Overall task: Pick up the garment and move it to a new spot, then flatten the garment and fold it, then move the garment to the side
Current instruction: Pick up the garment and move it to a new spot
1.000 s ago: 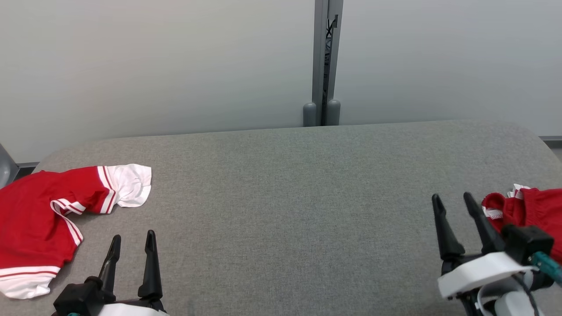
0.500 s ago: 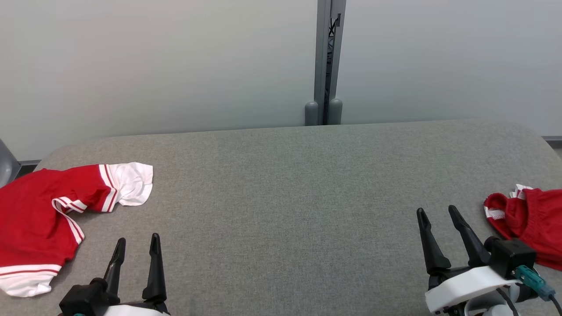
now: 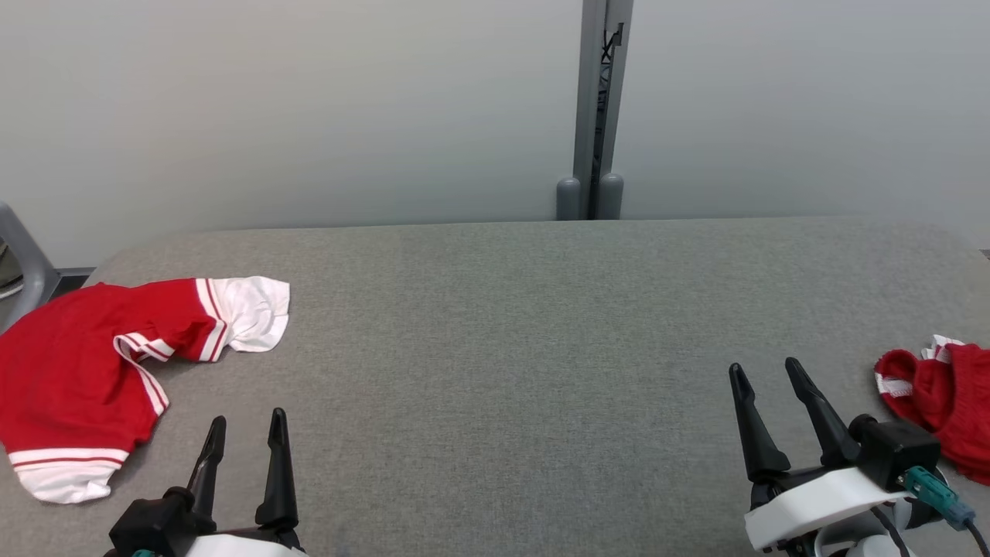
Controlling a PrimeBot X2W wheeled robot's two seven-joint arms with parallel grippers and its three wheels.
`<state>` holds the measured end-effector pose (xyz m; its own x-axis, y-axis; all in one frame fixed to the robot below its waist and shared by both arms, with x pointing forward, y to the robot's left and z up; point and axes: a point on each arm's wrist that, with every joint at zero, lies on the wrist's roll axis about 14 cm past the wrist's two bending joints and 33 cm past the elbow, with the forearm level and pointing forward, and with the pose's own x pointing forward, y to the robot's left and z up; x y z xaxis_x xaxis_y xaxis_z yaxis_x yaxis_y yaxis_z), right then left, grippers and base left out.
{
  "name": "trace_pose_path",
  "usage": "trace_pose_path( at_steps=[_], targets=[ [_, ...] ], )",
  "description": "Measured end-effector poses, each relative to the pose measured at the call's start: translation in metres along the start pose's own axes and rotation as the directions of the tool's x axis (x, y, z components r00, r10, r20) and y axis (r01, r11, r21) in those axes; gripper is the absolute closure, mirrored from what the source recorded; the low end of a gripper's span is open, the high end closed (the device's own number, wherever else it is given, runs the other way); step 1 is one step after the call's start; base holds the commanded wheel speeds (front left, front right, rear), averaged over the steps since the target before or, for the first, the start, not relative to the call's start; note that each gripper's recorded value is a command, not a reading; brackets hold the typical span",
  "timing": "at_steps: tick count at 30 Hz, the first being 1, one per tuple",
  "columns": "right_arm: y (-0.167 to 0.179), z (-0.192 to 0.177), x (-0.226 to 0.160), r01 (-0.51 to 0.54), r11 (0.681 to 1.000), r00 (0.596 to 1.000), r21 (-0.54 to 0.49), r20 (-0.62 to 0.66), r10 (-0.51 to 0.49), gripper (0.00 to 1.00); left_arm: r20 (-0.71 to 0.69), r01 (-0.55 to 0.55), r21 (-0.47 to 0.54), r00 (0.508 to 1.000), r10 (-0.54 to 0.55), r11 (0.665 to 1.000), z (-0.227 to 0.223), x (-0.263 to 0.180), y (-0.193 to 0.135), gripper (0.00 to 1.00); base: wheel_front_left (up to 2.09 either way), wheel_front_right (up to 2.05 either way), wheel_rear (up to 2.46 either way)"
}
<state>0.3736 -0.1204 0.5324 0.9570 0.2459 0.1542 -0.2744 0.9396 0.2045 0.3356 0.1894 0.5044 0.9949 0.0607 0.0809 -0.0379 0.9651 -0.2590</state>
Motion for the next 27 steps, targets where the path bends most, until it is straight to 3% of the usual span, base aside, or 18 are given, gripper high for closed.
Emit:
trace_pose_path(
  at_steps=[11,27],
  targets=[
    [0.060,-0.015,0.030,-0.181,0.983,0.983,0.033,-0.035,0.182,0.00,0.044,-0.173,0.023,0.984,0.171,0.985,0.015,-0.029,0.056,0.00,0.00,0.00,0.00],
    [0.165,-0.041,0.045,-0.454,0.885,0.881,0.102,-0.094,0.463,0.00,0.110,-0.426,0.009,0.900,0.422,0.905,0.035,-0.104,0.126,0.00,0.00,0.00,0.00]
  ],
)
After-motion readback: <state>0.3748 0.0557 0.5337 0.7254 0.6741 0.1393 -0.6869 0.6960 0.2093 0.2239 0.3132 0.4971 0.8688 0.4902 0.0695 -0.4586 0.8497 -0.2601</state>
